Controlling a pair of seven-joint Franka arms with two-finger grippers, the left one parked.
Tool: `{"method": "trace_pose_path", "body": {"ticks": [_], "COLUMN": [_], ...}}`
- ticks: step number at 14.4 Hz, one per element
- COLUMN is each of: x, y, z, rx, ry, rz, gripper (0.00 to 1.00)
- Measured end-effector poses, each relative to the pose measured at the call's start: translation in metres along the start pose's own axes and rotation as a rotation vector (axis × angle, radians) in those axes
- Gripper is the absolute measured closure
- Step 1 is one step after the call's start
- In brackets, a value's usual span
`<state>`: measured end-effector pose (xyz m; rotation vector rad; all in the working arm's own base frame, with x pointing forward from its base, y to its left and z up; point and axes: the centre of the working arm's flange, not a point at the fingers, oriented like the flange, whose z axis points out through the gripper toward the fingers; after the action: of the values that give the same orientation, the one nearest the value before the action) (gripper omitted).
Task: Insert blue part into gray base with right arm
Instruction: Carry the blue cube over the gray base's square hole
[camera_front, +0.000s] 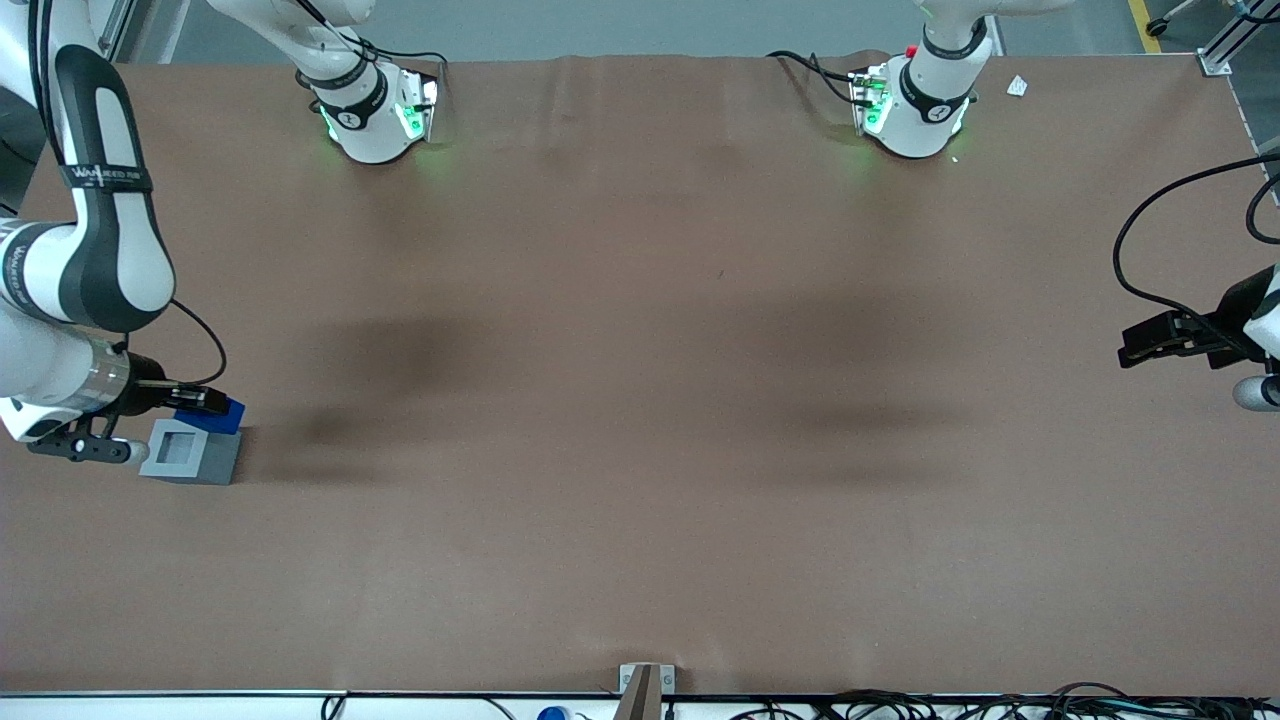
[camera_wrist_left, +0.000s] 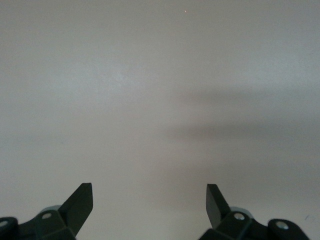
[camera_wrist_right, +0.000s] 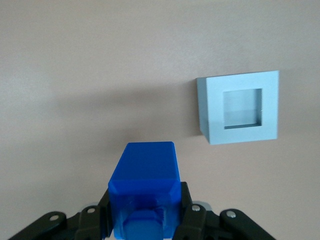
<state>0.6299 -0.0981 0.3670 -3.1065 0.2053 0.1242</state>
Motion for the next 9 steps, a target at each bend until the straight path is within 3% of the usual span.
{"method": "trace_pose_path", "body": {"ticks": [9], "x": [0.005], "y": [0.049], "z": [-0.024], "rx": [0.001], "ry": [0.033], "rz": [-0.004], "gripper": [0.49]}}
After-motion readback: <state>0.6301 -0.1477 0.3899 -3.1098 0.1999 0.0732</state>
